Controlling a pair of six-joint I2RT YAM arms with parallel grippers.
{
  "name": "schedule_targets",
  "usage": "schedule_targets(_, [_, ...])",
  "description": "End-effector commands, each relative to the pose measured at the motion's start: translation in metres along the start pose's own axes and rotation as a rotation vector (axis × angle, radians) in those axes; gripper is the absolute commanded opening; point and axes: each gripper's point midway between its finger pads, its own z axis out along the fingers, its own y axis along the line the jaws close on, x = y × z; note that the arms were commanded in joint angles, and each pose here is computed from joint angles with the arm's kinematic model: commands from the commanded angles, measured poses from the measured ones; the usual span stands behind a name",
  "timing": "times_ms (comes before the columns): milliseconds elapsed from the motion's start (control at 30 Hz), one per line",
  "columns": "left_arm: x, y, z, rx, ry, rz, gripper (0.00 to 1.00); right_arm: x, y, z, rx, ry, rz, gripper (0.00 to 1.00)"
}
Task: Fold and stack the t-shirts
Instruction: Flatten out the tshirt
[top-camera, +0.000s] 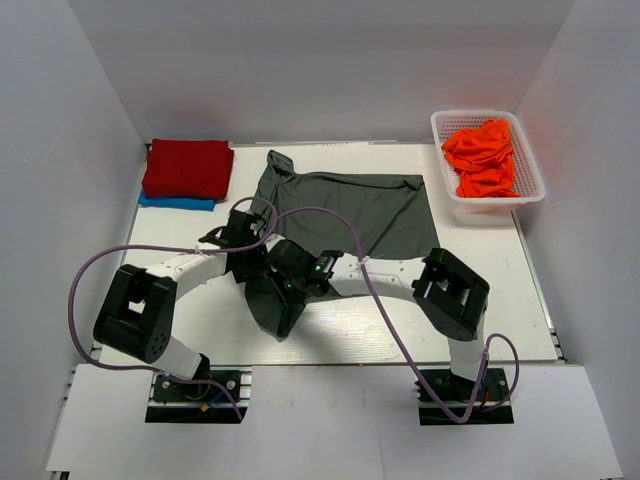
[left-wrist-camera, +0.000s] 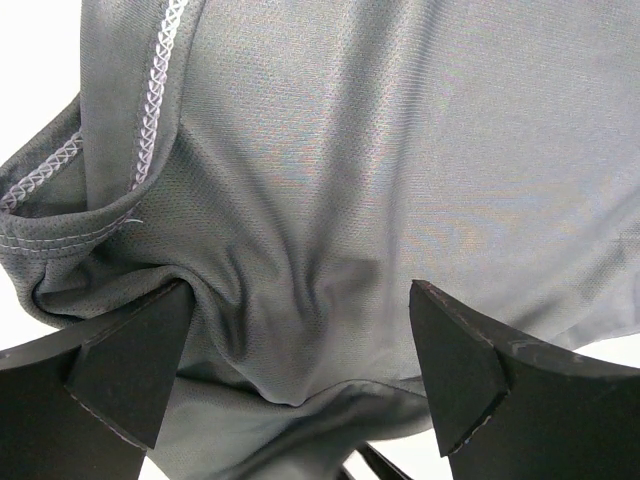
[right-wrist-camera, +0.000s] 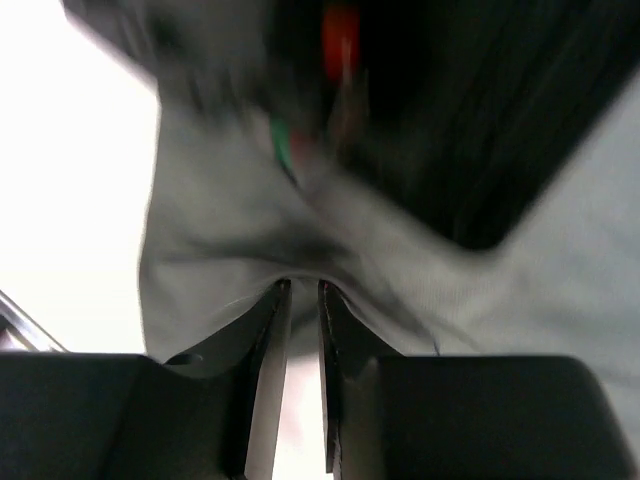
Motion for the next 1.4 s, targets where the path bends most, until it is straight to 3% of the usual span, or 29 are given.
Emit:
schedule_targets(0, [0.054, 0.036, 0.004, -0.107, 0.181, -0.022, 1.0, -0.029, 0.003, 0.011, 0.019, -0.062, 0.024, 0.23])
schedule_targets(333, [0.056, 0.036, 0.005, -0.106, 0.194, -0.024, 1.0, 0.004, -0.016, 0.024, 0.074, 0.055, 0.026, 0.42])
schedule_targets(467, [0.058, 0.037, 0.003, -0.117, 0.207, -0.025, 1.0, 0.009, -0.018, 0.035, 0.088, 0.081, 0.027, 0.46])
schedule_targets(533, [0.045, 0.035, -0.005, -0.131, 0.156, -0.027, 1.0, 0.007, -0.022, 0.039, 0.091, 0.077, 0.038, 0.5])
schedule_targets(700, [0.005, 0.014, -0.032, -0.117, 0.036, -0.03, 1.0, -0.023, -0.027, 0.02, 0.064, -0.018, 0.047, 0.5])
schedule_targets(833, [-0.008, 0.005, -0.042, -0.094, -0.007, -0.018, 1.0, -0.082, -0.021, -0.045, 0.018, -0.235, 0.029, 0.58])
schedule_targets(900, [-0.011, 0.002, -0.043, -0.088, -0.014, -0.018, 1.0, -0.087, -0.021, -0.059, 0.005, -0.272, 0.019, 0.65])
schedule_targets(1033, [-0.012, 0.0, -0.042, -0.081, -0.008, -0.018, 1.0, -0.075, -0.02, -0.084, -0.013, -0.279, 0.033, 0.66])
schedule_targets(1067, [-0.014, 0.0, -0.044, -0.089, -0.013, -0.018, 1.0, -0.056, -0.025, -0.077, -0.001, -0.232, 0.038, 0.66])
schedule_targets(1267, [-0.012, -0.011, -0.062, -0.017, -0.02, -0.007, 1.0, 0.005, -0.012, -0.065, -0.062, -0.074, -0.019, 0.52])
schedule_targets(1367, [0.002, -0.008, -0.052, 0.017, -0.002, -0.007, 1.0, 0.018, 0.002, -0.05, -0.081, -0.02, -0.077, 0.47])
